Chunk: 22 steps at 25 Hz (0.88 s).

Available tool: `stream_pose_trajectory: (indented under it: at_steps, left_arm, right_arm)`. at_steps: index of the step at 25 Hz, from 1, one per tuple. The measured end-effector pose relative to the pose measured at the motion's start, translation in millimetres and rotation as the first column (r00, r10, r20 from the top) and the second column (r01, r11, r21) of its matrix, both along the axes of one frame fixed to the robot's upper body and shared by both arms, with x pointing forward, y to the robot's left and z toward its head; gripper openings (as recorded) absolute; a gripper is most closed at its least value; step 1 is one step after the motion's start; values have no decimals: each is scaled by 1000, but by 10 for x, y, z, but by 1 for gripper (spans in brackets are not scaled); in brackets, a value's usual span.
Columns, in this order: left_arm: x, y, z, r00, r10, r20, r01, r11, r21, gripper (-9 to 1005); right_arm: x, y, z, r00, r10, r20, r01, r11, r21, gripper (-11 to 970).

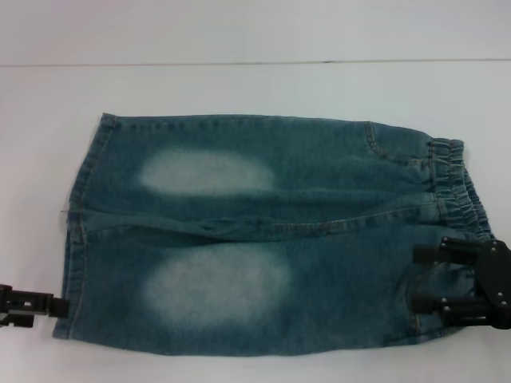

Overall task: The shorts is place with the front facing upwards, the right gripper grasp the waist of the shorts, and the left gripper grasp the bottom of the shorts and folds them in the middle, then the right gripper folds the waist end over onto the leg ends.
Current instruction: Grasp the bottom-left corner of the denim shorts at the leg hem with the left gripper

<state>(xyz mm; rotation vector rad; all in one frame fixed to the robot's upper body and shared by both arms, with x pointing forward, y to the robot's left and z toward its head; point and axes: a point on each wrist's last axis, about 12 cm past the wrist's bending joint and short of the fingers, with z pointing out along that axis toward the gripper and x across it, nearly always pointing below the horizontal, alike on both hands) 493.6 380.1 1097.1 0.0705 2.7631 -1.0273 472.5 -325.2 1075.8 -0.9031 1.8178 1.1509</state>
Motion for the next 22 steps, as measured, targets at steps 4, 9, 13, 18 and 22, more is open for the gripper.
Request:
stream_pose_trajectory:
  at_steps: [4, 9, 13, 18, 22]
  left_arm:
    - [10, -37, -19, 1000, -19, -9, 19, 1000, 12, 872]
    - [33, -114, -24, 999, -51, -16, 52, 999, 10, 847]
    - [59, -182, -28, 997, -78, -21, 79, 997, 10, 826]
    - [78, -229, -35, 996, -85, -19, 85, 996, 7, 800]
    - [88, -260, -29, 995, -101, -15, 101, 995, 1, 780]
  right_arm:
    - [9, -4, -6, 1000, -8, 1, 8, 1000, -6, 883]
    - [21, 4, -1, 1000, -5, 3, 5, 1000, -6, 883]
    - [26, 7, 1, 1000, -4, 4, 4, 1000, -5, 883]
    - [22, 4, -1, 1000, -5, 3, 5, 1000, -6, 883]
    - [10, -9, -7, 1000, -9, 0, 9, 1000, -8, 883]
